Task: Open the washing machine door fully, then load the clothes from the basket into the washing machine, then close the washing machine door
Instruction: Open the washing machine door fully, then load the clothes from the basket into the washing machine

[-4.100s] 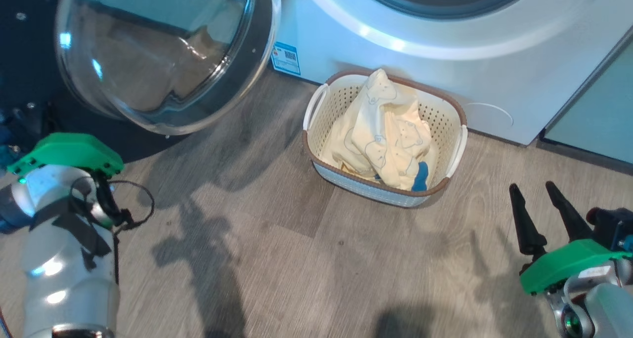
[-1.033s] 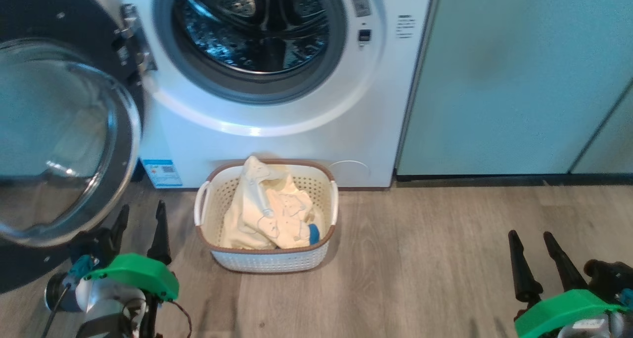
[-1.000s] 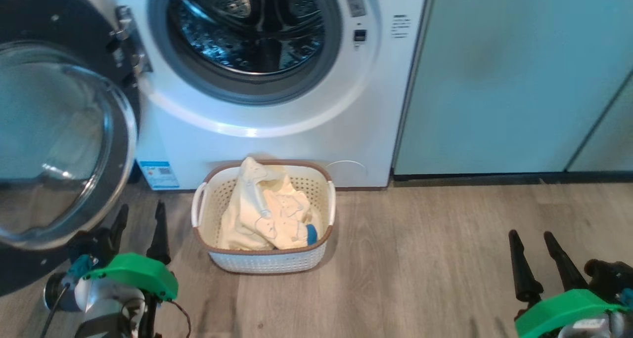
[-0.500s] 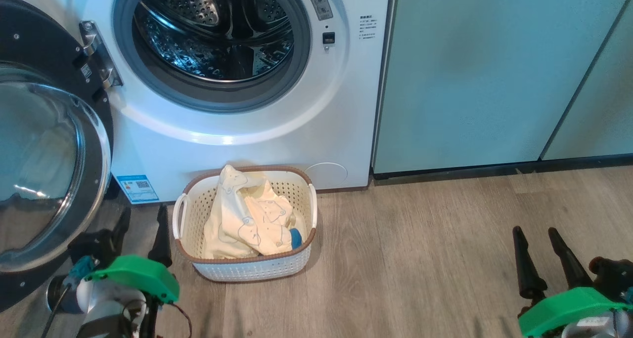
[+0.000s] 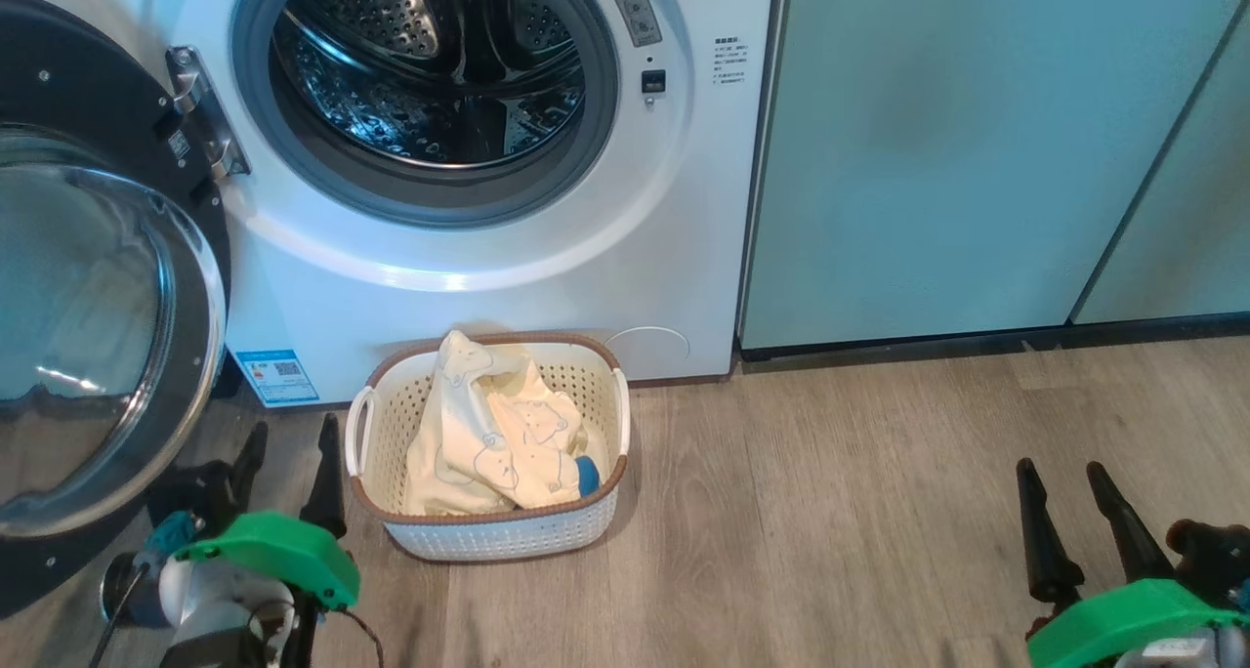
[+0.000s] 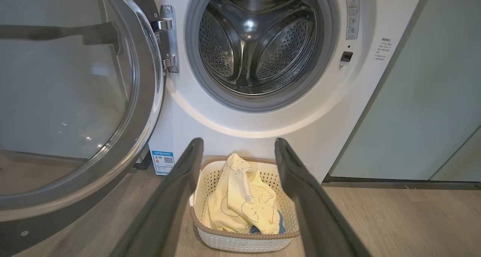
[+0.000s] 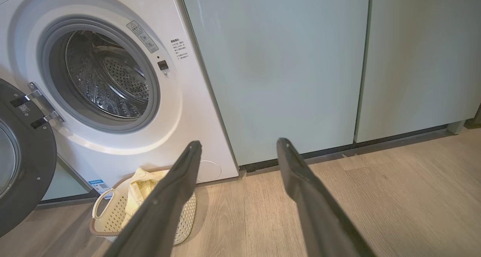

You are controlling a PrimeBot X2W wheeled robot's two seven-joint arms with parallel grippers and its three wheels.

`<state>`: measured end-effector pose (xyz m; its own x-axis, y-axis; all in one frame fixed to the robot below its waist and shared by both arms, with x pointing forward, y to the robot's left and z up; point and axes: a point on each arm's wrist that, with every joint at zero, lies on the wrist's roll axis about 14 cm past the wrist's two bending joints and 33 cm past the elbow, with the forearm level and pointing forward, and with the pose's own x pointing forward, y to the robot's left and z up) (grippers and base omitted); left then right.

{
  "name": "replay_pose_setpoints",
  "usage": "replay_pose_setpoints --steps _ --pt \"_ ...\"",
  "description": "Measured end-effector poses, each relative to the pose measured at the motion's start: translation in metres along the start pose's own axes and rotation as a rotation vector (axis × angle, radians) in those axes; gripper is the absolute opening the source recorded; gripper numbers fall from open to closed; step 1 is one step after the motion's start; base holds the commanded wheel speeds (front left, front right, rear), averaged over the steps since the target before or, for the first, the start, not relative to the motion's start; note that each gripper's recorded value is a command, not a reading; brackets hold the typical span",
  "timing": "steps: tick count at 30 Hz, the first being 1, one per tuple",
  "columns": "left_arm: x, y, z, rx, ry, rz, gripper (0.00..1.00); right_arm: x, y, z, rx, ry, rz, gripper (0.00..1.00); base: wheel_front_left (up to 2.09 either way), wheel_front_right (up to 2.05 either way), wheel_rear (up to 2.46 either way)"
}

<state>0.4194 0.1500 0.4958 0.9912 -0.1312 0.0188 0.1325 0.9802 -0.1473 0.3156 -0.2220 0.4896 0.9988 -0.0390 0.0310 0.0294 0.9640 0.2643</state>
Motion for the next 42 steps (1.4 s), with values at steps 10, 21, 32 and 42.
replay_pose_setpoints --steps 10,21,32,42 --pt "-0.003 0.002 -0.003 -0.011 0.011 0.003 1.0 0.001 0.002 -0.001 0.0 0.002 0.006 1.0 0.0 0.0 0.0" --pt "-0.002 0.002 -0.004 -0.024 0.015 -0.005 1.0 0.002 0.005 -0.004 -0.001 0.012 0.016 1.0 0.63 -0.63 0.0" --pt "-0.001 0.001 -0.008 -0.031 0.028 -0.011 1.0 0.001 0.005 -0.01 0.0 0.034 0.015 1.0 1.81 -1.81 0.0" --pt "-0.002 0.005 -0.011 -0.03 0.034 0.003 1.0 0.004 0.007 -0.013 0.0 0.043 0.022 1.0 1.69 -1.66 -0.04"
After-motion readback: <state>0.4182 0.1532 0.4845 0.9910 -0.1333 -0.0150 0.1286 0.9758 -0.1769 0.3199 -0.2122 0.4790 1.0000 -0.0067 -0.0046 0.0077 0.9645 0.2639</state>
